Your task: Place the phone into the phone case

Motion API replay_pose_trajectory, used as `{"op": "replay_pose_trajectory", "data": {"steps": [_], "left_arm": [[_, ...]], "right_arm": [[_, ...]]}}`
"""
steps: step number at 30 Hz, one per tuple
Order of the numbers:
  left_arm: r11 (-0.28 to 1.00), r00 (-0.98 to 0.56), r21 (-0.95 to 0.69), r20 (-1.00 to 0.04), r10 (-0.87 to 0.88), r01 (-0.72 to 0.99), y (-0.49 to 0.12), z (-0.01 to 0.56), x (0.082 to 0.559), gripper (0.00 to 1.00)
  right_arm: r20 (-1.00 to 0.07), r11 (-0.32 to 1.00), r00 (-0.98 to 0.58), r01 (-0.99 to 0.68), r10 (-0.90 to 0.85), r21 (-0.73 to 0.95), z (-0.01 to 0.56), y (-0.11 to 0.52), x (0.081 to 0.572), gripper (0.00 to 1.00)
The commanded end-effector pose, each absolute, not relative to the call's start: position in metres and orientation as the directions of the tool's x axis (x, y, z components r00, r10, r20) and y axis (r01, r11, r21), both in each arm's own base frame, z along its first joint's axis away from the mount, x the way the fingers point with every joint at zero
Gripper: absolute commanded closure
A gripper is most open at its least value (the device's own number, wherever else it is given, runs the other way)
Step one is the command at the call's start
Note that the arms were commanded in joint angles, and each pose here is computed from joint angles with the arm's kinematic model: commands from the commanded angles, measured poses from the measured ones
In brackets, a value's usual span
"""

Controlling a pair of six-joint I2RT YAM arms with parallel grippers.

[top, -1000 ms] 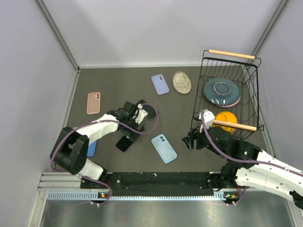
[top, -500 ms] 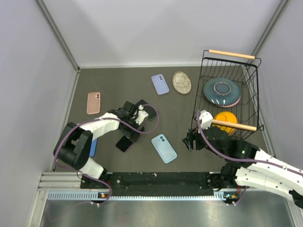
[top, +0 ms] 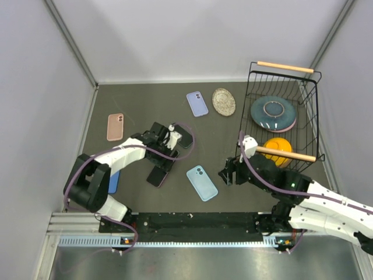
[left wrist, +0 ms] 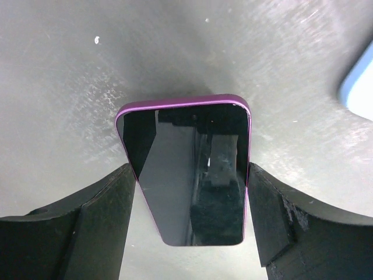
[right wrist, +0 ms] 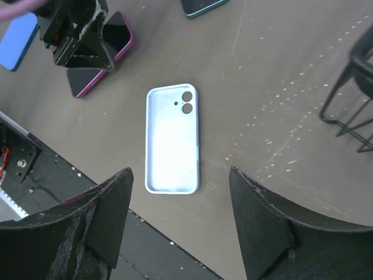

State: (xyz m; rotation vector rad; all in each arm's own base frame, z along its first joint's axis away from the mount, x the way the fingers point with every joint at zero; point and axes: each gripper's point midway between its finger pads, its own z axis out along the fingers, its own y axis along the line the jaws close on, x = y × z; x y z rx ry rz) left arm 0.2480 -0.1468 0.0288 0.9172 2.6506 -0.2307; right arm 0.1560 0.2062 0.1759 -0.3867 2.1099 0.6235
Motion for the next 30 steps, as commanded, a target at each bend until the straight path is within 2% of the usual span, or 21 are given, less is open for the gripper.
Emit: {"op": "replay_pose_trajectory", "data": {"steps": [1,6,10,14,20,30], "left_arm": [[0.805,-0.721,-0.146,-0.555,0.415,0.575,-0.18,0.082,0.267,0.47],[0.798,-0.735,-0.304,-0.636,0.237,0.52,-0.204,0.112,0.264,0.48],[0.766,-0.72,-0.417,-0.688,0.086,0.49,-0.218,0.139,0.261,0.51],[0.711,-0.739,-0.517,-0.674,0.005,0.477,-0.228,0.138,0.248,0.53],[0.693,-0.767,-0.564,-0.641,-0.025,0.449,-0.229,0.133,0.24,0.55],[0.651,-0.787,-0.656,-0.6,-0.141,0.383,-0.235,0.154,0.235,0.59]], "right_arm": [[-0.804,0.773,-0.592,-0.487,0.05,0.407,0.189,0.235,0.158,0.32],[-0.764,0.67,-0.622,-0.496,0.17,0.552,0.2,0.268,0.157,0.33],[-0.737,0.632,-0.641,-0.484,0.215,0.605,0.201,0.287,0.16,0.35],[-0.775,0.658,-0.609,-0.517,0.166,0.547,0.194,0.308,0.167,0.37],[-0.835,0.653,-0.545,-0.604,0.081,0.457,0.191,0.342,0.171,0.41],[-0.812,0.698,-0.582,-0.568,0.035,0.437,0.158,0.367,0.177,0.5]]}}
